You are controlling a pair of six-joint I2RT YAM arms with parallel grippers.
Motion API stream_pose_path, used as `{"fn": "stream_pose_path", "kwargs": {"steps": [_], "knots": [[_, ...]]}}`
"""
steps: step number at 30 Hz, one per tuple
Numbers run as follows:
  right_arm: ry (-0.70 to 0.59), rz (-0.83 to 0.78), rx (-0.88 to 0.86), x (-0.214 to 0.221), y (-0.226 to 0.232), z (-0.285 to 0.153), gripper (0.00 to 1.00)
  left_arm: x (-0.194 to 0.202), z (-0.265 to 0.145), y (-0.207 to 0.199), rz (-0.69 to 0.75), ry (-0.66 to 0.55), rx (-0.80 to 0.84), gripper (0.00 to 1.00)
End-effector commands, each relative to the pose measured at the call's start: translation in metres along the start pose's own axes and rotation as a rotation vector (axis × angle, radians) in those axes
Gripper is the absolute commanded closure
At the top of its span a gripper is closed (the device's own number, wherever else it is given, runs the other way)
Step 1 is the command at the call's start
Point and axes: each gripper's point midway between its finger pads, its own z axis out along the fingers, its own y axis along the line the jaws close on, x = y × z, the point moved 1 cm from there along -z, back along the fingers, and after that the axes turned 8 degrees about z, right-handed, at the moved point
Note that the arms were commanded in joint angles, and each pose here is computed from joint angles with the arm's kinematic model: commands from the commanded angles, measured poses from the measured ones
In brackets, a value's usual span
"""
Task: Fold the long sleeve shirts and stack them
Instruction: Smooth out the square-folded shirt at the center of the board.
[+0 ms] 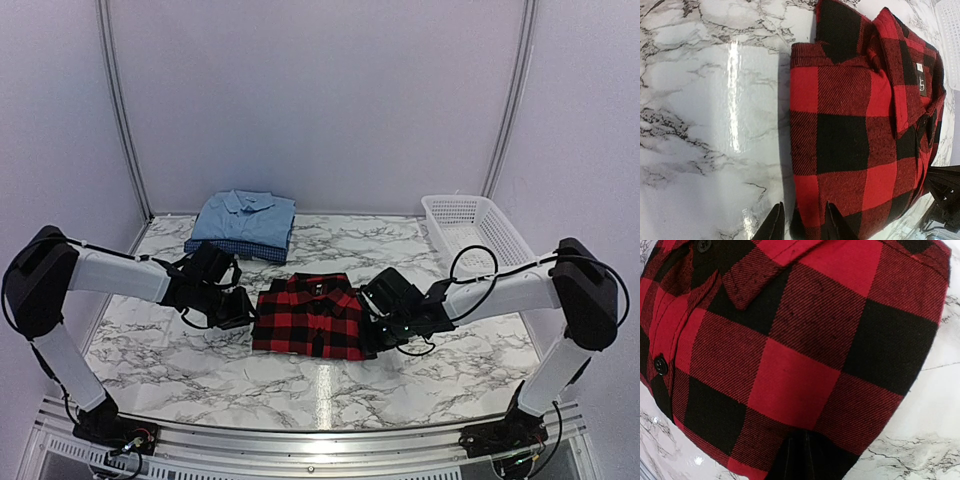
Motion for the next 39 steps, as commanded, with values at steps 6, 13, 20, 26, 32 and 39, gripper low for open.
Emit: {"fn": "stream_pose_path", "kwargs": {"steps": [6, 13, 20, 26, 32, 39], "knots": [[-0.001, 0.013, 0.025, -0.002, -0.006, -0.008, 0.9, 0.015, 0.0, -0.01, -0.006, -0.023, 0.062, 0.73], [-0.041, -0.012, 0.025, -0.016, 0.004, -0.024, 0.86, 0.023, 0.004, -0.026, 0.005, -0.021, 0.095, 0.79], [-0.087, -0.029, 0.016, -0.037, 0.02, -0.037, 0.83, 0.028, 0.008, -0.037, 0.013, -0.016, 0.103, 0.83], [-0.105, -0.057, 0.003, -0.05, 0.035, -0.041, 0.76, 0.017, -0.007, -0.033, 0.027, -0.065, 0.046, 0.78], [-0.132, -0.085, -0.025, -0.068, 0.057, -0.041, 0.65, 0.003, -0.026, -0.029, 0.034, -0.114, 0.012, 0.68], [-0.124, -0.145, -0.035, -0.079, 0.088, -0.02, 0.51, -0.01, -0.044, -0.018, 0.014, -0.17, -0.012, 0.6]]}}
